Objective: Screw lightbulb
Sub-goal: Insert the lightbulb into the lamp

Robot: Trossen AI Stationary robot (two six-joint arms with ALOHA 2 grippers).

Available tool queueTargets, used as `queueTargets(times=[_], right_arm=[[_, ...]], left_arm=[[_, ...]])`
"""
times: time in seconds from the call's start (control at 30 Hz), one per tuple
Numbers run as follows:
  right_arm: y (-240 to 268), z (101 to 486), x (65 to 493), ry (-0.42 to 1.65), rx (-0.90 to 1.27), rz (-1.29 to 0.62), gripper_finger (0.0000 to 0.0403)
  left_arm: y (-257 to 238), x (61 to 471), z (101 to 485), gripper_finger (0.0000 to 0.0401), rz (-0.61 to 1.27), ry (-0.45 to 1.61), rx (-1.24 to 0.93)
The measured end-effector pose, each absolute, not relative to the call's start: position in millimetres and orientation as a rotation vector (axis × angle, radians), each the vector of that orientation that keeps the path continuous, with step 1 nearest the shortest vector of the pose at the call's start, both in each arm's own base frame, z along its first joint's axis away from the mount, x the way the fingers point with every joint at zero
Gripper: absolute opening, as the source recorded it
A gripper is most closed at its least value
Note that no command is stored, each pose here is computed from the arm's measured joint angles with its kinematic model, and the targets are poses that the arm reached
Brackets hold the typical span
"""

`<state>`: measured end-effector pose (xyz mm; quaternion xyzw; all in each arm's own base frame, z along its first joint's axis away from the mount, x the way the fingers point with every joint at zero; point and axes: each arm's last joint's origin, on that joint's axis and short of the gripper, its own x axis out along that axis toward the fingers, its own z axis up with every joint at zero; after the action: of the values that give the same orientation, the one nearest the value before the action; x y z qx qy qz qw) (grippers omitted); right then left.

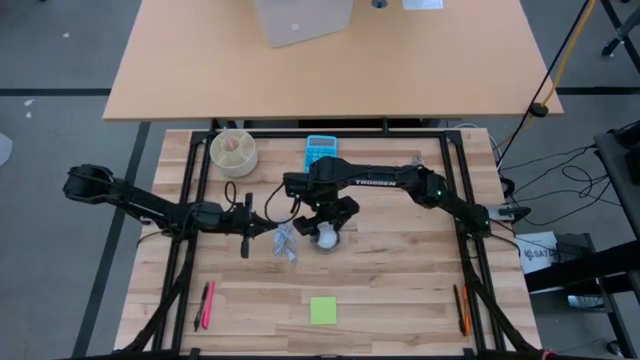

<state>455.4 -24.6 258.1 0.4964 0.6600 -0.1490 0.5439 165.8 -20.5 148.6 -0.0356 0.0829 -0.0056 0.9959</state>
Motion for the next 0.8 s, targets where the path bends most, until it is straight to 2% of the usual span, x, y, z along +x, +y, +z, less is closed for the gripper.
queueTargets(times=[0.8], right_arm=[[-26.8,262.1,453.7,1.494,1.115,-0.519,0.0309]], left_arm=[[-20.5,165.8,148.4,0.0000,-0.011,0.168,-0.069]])
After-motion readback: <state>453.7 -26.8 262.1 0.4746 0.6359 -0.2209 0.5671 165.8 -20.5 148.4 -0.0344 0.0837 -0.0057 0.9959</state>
